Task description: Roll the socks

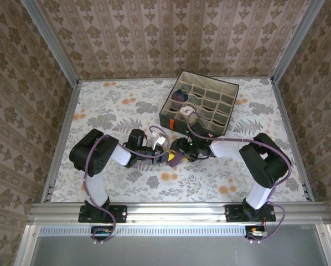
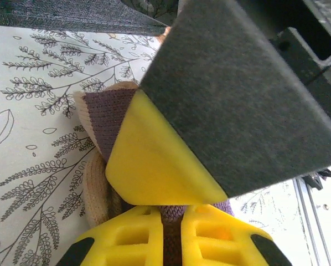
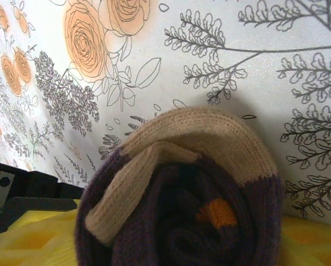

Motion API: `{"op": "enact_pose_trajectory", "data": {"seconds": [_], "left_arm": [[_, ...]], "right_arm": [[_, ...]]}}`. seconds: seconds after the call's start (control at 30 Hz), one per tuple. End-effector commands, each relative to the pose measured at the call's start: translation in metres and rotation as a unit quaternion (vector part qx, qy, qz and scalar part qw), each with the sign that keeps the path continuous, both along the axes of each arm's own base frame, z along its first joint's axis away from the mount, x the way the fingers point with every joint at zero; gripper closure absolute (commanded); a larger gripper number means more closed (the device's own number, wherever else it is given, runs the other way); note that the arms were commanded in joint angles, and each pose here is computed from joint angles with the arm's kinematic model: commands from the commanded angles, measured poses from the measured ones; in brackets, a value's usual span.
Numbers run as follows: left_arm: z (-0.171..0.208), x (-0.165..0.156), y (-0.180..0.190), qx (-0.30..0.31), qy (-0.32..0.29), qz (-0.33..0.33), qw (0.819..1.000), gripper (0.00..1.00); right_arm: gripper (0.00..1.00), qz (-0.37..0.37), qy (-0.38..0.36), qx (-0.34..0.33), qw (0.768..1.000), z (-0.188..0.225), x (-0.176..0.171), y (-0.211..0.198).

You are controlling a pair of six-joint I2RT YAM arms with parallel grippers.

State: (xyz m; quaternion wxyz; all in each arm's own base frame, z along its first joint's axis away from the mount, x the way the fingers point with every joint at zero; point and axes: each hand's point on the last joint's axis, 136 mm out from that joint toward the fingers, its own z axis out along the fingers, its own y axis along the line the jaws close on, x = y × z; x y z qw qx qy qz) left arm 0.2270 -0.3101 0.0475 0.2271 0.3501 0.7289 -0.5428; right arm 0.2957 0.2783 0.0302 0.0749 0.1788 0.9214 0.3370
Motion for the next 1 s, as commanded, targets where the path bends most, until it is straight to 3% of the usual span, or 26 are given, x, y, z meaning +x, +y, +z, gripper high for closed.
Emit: {"op": "enact_pose_trajectory", "data": {"seconds": [0.0, 0.17, 0.33, 0.53, 0.57, 0.6, 0.63, 0.97], "left_arm": [[-0.031, -0.028, 0.008, 0.05, 0.071, -0.026, 0.996, 1.0], [-0.03, -0.031, 0.012, 0.081, 0.036, -0.046, 0.995, 1.0], [-0.02, -0.034, 0.015, 0.118, -0.035, -0.079, 0.989, 0.98], [0.01, -0.021, 0.016, 0.116, -0.124, -0.063, 0.984, 0.61], [0.017, -0.018, 0.017, 0.115, -0.141, -0.057, 0.982, 0.49], [0.024, -0.016, 0.017, 0.113, -0.158, -0.053, 0.98, 0.18], [0.03, -0.014, 0.019, 0.112, -0.171, -0.05, 0.978, 0.01], [0.109, 0.023, 0.047, 0.116, -0.315, 0.068, 0.939, 0.0]], "right_arm": [[0.36, -0.014, 0.008, 0.008, 1.0, -0.024, 0.01, 0.007], [0.54, -0.024, -0.009, 0.036, 0.999, -0.021, 0.019, 0.01], [0.84, 0.002, -0.084, 0.067, 0.994, 0.007, 0.034, 0.02], [0.94, 0.049, -0.196, 0.057, 0.978, 0.053, 0.045, 0.02], [0.95, 0.058, -0.218, 0.048, 0.973, 0.062, 0.046, 0.018], [0.95, 0.07, -0.239, 0.04, 0.968, 0.07, 0.046, 0.017], [0.95, 0.08, -0.257, 0.034, 0.963, 0.078, 0.045, 0.015], [0.95, 0.193, -0.423, -0.005, 0.885, 0.158, 0.037, -0.012]]}}
